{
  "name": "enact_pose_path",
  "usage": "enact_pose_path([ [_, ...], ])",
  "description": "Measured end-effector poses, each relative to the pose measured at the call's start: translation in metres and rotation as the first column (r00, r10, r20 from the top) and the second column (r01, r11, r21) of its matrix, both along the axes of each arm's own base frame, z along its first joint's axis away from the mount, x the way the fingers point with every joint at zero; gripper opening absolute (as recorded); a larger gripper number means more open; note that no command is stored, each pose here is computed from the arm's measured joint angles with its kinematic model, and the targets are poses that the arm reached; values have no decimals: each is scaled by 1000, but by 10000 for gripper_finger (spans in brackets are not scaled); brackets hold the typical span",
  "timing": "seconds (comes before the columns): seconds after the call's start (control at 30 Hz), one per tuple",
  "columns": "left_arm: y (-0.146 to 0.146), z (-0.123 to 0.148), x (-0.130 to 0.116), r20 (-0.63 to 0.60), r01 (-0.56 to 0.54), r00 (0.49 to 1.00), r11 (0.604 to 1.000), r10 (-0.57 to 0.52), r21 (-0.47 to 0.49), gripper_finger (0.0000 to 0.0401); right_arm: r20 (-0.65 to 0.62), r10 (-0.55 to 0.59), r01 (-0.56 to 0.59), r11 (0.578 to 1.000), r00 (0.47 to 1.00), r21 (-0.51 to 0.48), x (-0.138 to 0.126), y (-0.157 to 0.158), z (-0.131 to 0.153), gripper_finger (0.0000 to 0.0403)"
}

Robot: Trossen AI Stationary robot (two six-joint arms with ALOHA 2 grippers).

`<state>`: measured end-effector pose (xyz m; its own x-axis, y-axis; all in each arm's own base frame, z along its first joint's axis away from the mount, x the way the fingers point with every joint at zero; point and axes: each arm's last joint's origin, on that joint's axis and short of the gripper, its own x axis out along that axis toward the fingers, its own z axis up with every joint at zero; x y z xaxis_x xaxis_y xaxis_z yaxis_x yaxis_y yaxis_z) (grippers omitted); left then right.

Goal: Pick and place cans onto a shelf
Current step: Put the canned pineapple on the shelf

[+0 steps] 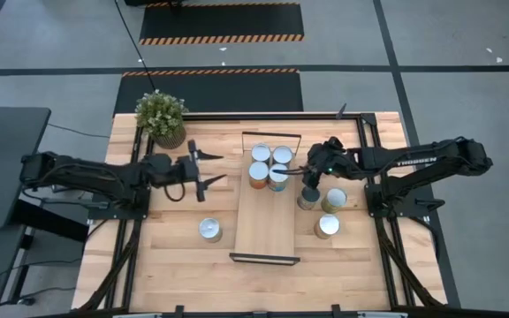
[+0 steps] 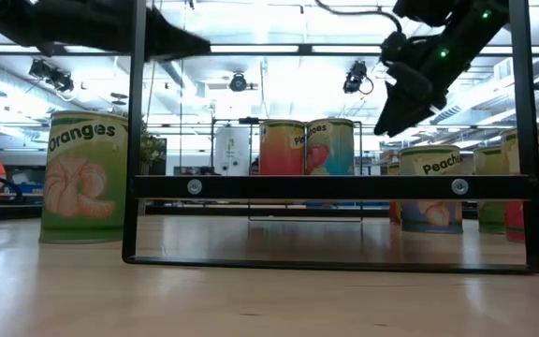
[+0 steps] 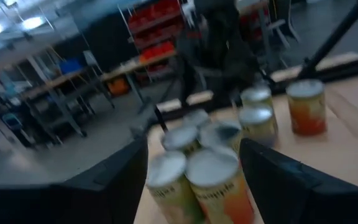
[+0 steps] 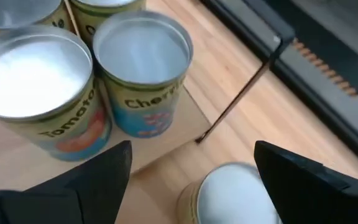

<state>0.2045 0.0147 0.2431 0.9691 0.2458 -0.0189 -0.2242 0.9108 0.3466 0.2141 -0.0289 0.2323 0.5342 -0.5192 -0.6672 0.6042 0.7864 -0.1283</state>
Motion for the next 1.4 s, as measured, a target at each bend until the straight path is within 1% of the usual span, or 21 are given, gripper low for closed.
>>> enact_pose_path([
  [0.1, 0, 8, -6, 36, -5, 999, 1000, 4, 26, 252, -64, -39, 41, 999, 997, 35, 0, -2, -4, 346],
  [0.2, 0, 11, -9, 61, -9, 998, 1000, 9, -1, 246, -133, -72, 81, 995, 989, 64, 5, -6, -5, 351],
  [0.33, 0, 10, -9, 52, -11, 999, 1000, 11, 3, 245, -232, -97, 117, 990, 968, 74, 15, -14, 0, 362],
  [0.43, 0, 10, -10, 47, -11, 999, 1000, 11, 3, 245, -278, -108, 140, 985, 954, 100, 21, -25, 5, 376],
  [0.53, 0, 11, -10, 49, -12, 999, 1000, 11, 12, 245, -290, -60, 112, 980, 955, 166, 24, -35, 10, 393],
  [0.63, 0, 11, -10, 48, -11, 999, 1000, 11, 14, 245, -289, -28, 98, 968, 957, 230, 22, -43, 10, 397],
  [0.77, 0, 11, -10, 45, -13, 999, 999, 11, 36, 245, -364, -16, 106, 967, 931, 230, 14, -50, 8, 399],
  [0.87, 0, 12, -10, 54, -14, 998, 998, 10, 62, 245, -386, -9, 105, 968, 923, 229, 11, -53, 8, 399],
  [1.17, 0, 14, -10, 66, -15, 998, 998, 10, 67, 245, -373, -28, 124, 964, 927, 236, 14, -58, 5, 400],
  [1.4, 0, 14, -10, 65, -15, 998, 998, 10, 66, 245, -379, -20, 130, 955, 925, 266, 13, -60, -13, 400],
])
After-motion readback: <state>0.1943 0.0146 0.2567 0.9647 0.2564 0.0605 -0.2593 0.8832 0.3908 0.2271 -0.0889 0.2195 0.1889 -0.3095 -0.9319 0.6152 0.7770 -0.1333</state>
